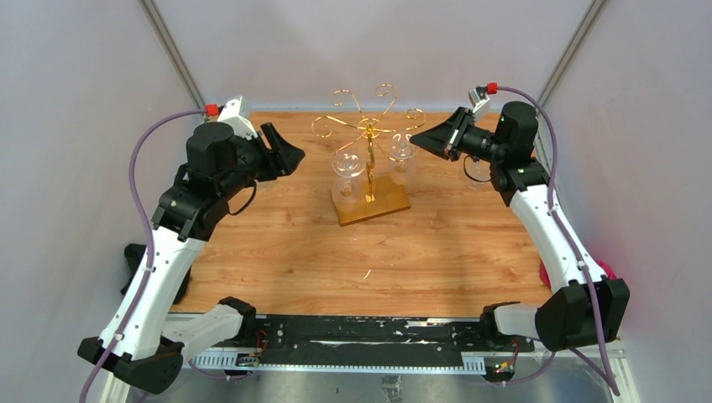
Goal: Take the wine glass off the wine glass rack
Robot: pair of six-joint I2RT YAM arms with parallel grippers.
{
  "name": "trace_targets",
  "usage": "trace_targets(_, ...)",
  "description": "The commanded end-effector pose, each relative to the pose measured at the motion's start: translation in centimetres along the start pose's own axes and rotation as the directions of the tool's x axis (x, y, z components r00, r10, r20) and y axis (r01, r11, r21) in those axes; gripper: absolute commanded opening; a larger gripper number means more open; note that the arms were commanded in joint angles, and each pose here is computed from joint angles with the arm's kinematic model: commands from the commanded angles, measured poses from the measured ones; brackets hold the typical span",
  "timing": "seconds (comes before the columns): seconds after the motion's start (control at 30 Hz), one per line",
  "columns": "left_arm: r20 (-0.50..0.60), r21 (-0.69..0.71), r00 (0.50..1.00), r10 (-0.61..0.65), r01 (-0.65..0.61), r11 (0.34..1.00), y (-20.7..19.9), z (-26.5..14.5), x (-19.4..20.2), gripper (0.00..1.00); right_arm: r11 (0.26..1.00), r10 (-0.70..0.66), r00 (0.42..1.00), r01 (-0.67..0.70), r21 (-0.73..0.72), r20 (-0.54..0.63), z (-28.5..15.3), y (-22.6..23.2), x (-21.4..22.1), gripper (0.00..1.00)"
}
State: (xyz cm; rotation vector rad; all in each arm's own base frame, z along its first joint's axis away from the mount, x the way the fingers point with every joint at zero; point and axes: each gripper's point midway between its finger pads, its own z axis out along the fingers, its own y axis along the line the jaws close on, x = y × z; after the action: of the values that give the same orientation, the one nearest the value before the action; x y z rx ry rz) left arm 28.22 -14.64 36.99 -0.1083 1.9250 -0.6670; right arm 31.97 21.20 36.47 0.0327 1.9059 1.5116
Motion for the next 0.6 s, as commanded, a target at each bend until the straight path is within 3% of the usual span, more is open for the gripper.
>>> trace_targets(0.0, 0.013, 0.018, 1.000, 0.004, -0.004, 1.000, -0.5, -0.7, -0.4, 0.60, 0.998, 0.058, 0.998, -0.058, -0.018, -0.031, 0.1, 0.9, 0.5, 0.01)
trace_targets(0.37, 0.020, 0.028, 1.000, 0.003, -0.004, 1.000, -0.8, -1.0, -0.7, 0.60, 0.979, 0.202, 0.979, -0.202, 0.028, -0.006, -0.7, 2.6, 0.0, 0.00)
trace_targets(0.57, 0.023, 0.029, 1.000, 0.004, -0.005, 1.000, -0.8, -1.2, -0.7, 0.60, 0.981, 0.192, 0.981, -0.192, -0.005, -0.008, -1.5, 4.5, 0.3, 0.00)
